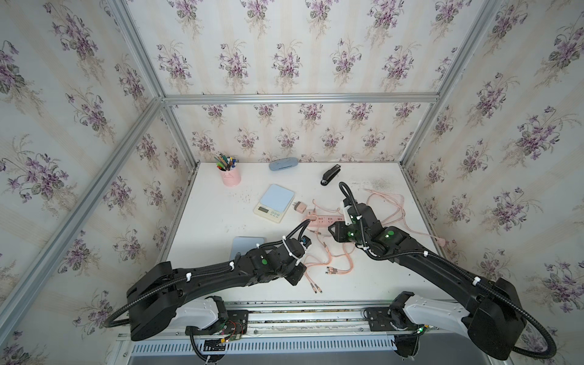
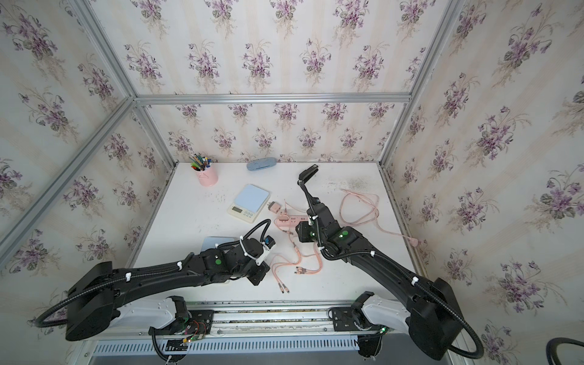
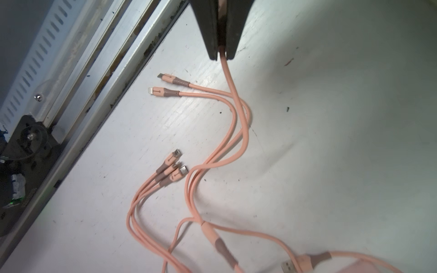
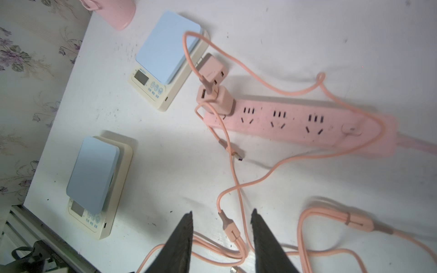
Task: Charge the electronic scale
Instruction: Pick up the charging cable from the center of the board.
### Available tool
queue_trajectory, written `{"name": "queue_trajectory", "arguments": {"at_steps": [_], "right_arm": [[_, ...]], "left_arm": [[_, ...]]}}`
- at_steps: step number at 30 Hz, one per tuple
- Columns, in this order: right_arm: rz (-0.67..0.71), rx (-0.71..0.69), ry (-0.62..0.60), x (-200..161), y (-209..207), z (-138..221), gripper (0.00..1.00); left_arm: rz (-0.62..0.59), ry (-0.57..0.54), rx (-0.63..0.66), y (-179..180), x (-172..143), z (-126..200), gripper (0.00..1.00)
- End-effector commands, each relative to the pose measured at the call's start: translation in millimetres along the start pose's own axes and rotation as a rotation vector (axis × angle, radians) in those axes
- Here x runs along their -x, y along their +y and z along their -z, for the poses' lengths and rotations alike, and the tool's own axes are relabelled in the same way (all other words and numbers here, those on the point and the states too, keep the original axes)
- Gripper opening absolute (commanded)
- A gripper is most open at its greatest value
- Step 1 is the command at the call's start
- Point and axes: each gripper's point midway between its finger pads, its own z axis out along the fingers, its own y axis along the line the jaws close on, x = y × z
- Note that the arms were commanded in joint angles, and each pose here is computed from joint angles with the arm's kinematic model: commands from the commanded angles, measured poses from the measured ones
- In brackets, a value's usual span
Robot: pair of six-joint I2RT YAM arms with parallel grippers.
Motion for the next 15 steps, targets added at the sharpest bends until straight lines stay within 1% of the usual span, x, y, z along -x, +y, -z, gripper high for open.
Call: {"name": "queue_trajectory", "arguments": {"at_steps": [1,2,4,7,11,13,15], "right_arm": [[0.203,0.087,-0.108,31,24,17,0.48],[0.252,0.111,-0.138,39,31,23,0.49],[0.406,0.186,-0.215,50,50,39,0.52],[0.631,0.274,-0.304,52,69,57,0.57],[0.845,0.328,-0.341,39,78,61,0.61],[0.931,0.349,-0.346,30,86,61,0.62],[0.988,0.364,-0.338,23,95,58,0.62]], "left_arm": [[-0.178,0.021,0.074,18,9,24,0.0],[-0.217,0.008,0.08,20,17,32,0.0],[-0.305,-0.008,0.071,23,32,49,0.0],[-0.364,-0.033,0.026,27,51,70,0.0],[-0.419,-0.056,-0.071,24,63,88,0.0],[-0.437,-0.058,-0.118,22,65,94,0.0],[-0.439,-0.051,-0.147,21,65,97,0.0]]}}
